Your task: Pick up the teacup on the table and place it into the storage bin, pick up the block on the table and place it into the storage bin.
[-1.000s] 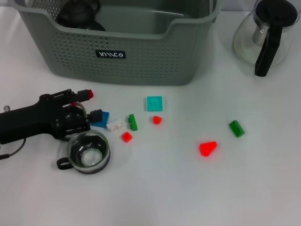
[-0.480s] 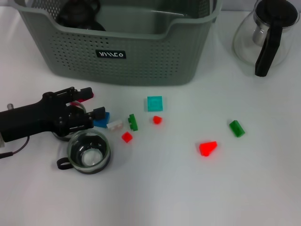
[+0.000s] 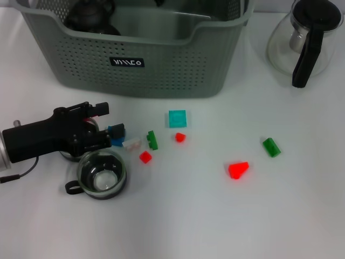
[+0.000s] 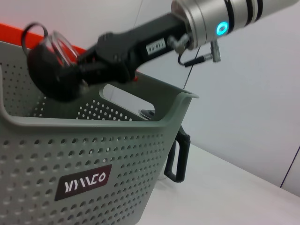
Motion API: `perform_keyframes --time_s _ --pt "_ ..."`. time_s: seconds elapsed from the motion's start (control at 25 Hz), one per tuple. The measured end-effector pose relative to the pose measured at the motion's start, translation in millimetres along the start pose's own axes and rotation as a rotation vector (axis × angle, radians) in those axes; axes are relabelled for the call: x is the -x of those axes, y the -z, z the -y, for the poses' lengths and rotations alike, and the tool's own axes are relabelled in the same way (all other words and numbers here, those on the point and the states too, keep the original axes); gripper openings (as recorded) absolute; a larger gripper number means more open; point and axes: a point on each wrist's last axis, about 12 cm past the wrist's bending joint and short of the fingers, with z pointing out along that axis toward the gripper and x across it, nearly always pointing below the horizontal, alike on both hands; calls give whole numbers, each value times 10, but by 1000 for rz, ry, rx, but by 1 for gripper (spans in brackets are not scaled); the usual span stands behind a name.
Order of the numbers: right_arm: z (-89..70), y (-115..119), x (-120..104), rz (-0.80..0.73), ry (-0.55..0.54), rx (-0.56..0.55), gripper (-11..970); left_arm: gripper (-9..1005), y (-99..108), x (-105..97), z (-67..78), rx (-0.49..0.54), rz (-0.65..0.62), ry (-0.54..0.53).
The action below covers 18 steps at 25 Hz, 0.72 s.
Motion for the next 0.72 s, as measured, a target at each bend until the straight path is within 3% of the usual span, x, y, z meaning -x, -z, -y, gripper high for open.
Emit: perform_keyframes --time_s 0.32,0.72 --pt "-1 -38 -252 -61 -7 7 55 784 -4 -3 2 0 0 1" --pt "18 -12 -250 -63 -25 18 57 784 1 -9 5 1 1 3"
